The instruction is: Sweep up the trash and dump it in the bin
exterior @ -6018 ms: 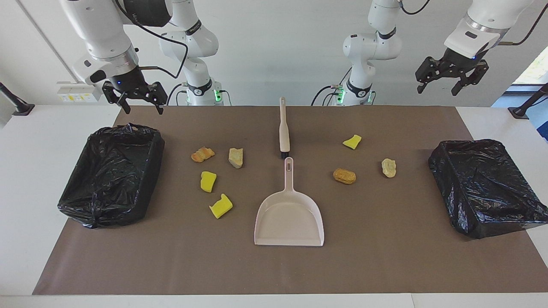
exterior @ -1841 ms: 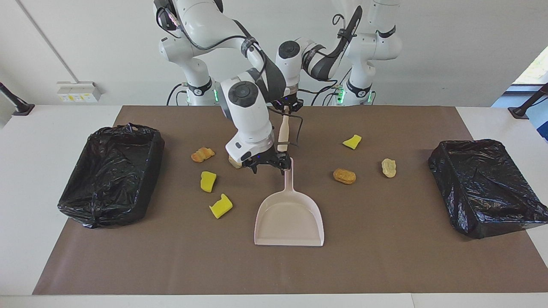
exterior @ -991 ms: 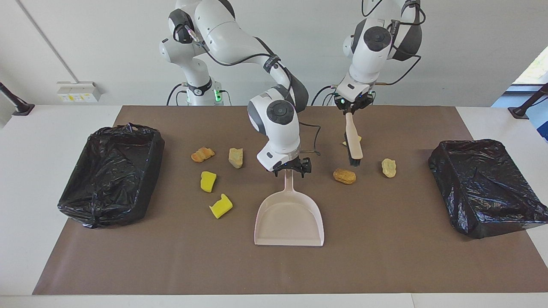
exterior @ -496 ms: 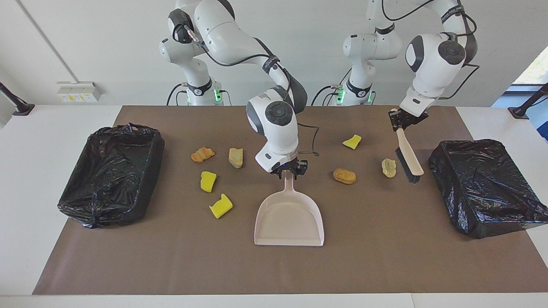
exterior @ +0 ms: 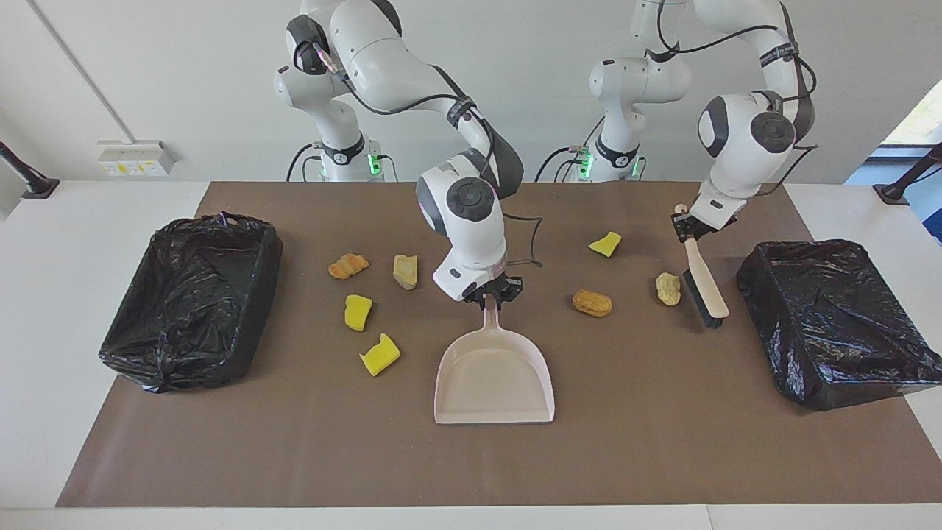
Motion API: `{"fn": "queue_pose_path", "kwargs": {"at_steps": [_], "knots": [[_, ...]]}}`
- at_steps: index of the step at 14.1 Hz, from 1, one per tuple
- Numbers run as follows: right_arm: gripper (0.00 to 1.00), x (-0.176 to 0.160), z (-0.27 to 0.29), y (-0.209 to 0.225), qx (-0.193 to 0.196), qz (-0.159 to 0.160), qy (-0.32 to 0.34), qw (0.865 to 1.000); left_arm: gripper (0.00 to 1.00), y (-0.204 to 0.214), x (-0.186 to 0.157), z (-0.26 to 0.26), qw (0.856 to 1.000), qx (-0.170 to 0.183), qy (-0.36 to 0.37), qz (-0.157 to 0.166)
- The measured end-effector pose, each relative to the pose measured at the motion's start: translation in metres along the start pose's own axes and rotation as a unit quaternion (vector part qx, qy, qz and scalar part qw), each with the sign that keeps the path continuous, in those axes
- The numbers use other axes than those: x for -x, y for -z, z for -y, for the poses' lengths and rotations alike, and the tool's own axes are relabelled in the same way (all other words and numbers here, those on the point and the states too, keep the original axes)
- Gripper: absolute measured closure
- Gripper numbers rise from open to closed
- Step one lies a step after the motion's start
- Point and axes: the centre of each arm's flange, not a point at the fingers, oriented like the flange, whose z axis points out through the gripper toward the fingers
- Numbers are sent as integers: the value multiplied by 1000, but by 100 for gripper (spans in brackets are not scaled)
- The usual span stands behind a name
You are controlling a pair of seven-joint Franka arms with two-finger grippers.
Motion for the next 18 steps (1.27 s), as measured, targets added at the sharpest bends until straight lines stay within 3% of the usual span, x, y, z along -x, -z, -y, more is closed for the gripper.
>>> {"fn": "queue_pose_path", "kwargs": {"at_steps": [3, 5, 8, 11, 13, 15, 18], "knots": [[68, 9, -29, 50, 3, 26, 110, 994, 74, -4, 6, -28, 999, -9, 42, 4], [68, 22, -51, 88, 7, 45, 199, 979, 74, -3, 11, -59, 998, -20, 52, -1], [68, 47, -79, 114, 33, 54, 361, 930, 74, -1, 22, -103, 998, -30, 59, -10], [68, 62, -88, 92, 46, 61, 517, 853, 74, 6, 31, -134, 998, -30, 46, -10], [68, 72, -93, 70, 58, 58, 570, 817, 74, 20, 37, -142, 998, -47, 47, 16], [68, 81, -93, 57, 64, 67, 594, 799, 74, 36, 45, -137, 994, -65, 76, 45], [68, 96, -73, 42, 66, 79, 603, 791, 74, 43, 69, -131, 981, -87, 161, 66]]}}
